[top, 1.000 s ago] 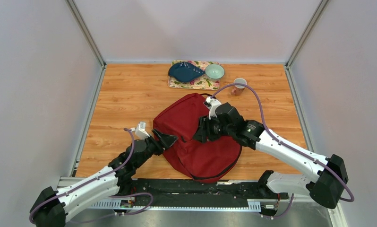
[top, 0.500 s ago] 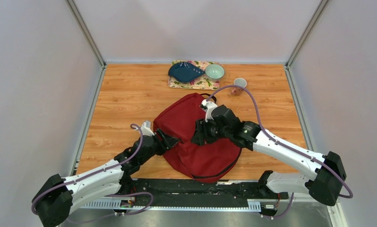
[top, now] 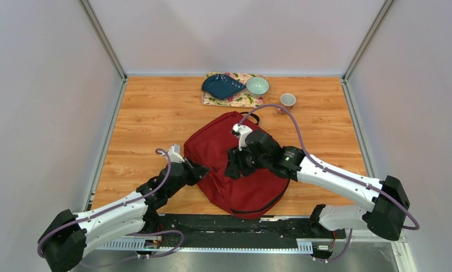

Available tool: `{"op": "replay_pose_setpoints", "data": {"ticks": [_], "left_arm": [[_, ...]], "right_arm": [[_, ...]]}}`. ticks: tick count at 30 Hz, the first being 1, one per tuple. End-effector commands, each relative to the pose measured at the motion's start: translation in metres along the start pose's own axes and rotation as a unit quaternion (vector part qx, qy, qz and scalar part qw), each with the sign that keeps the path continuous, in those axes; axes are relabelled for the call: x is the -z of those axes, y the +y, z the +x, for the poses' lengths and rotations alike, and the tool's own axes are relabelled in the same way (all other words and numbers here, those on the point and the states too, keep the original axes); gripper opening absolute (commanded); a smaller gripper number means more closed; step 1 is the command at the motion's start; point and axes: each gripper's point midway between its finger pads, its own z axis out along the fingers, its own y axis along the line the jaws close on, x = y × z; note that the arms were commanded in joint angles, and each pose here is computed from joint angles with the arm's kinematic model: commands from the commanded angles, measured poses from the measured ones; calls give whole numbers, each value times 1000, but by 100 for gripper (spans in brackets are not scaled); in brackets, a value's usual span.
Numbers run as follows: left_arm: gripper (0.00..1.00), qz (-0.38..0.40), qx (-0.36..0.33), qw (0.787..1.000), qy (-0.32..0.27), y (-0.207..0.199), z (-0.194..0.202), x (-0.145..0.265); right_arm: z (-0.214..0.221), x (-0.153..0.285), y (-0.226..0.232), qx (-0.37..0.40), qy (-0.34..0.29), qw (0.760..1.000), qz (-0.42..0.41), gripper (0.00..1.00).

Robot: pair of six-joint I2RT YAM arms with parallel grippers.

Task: Pack the student bag
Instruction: Zip the student bag at the center of the board.

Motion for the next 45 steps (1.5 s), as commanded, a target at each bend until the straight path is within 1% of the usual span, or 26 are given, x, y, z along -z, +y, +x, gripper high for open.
{"op": "replay_pose_setpoints", "data": {"ticks": [1, 3, 6, 10, 13, 19, 25, 29, 33, 38, 41, 42, 45], "left_arm": [[3, 33, -8, 999, -24, -24, -15, 2], [0, 39, -12, 999, -27, -27, -16, 4], [0, 44, -18, 998, -32, -29, -19, 6], [0, 48, -25, 998, -35, -32, -22, 7], [0, 49, -33, 998, -35, -35, -24, 8], [0, 56, -38, 997, -28, -41, -25, 10], [0, 61, -35, 997, -24, -42, -24, 10], [0, 66, -33, 997, -19, -43, -22, 11], [0, 70, -31, 997, -18, -43, -21, 11], [0, 69, -30, 997, -16, -41, -20, 11], [0, 68, -30, 997, -15, -39, -19, 11], [0, 69, -29, 997, -15, -40, -19, 11], [0, 69, -29, 997, -15, -39, -19, 12]], "right_arm": [[-27, -2, 21, 49, -31, 998, -12, 56], [-35, -2, 25, 71, -35, 997, -9, 55], [-43, -9, 25, 104, -35, 994, 6, 54], [-43, -29, 19, 134, -12, 990, 33, 51], [-37, -42, 21, 161, 5, 986, 43, 49], [-26, -65, 13, 185, 19, 979, 83, 45], [-22, -79, 4, 196, 20, 973, 121, 43], [-26, -81, 0, 195, 10, 971, 139, 43], [-33, -81, -6, 189, -3, 969, 162, 40], [-33, -82, 6, 180, -1, 975, 133, 38], [-31, -82, 18, 167, -1, 981, 102, 39], [-34, -80, 22, 164, -10, 982, 93, 40], [-37, -79, 25, 155, -16, 983, 92, 40]]}}
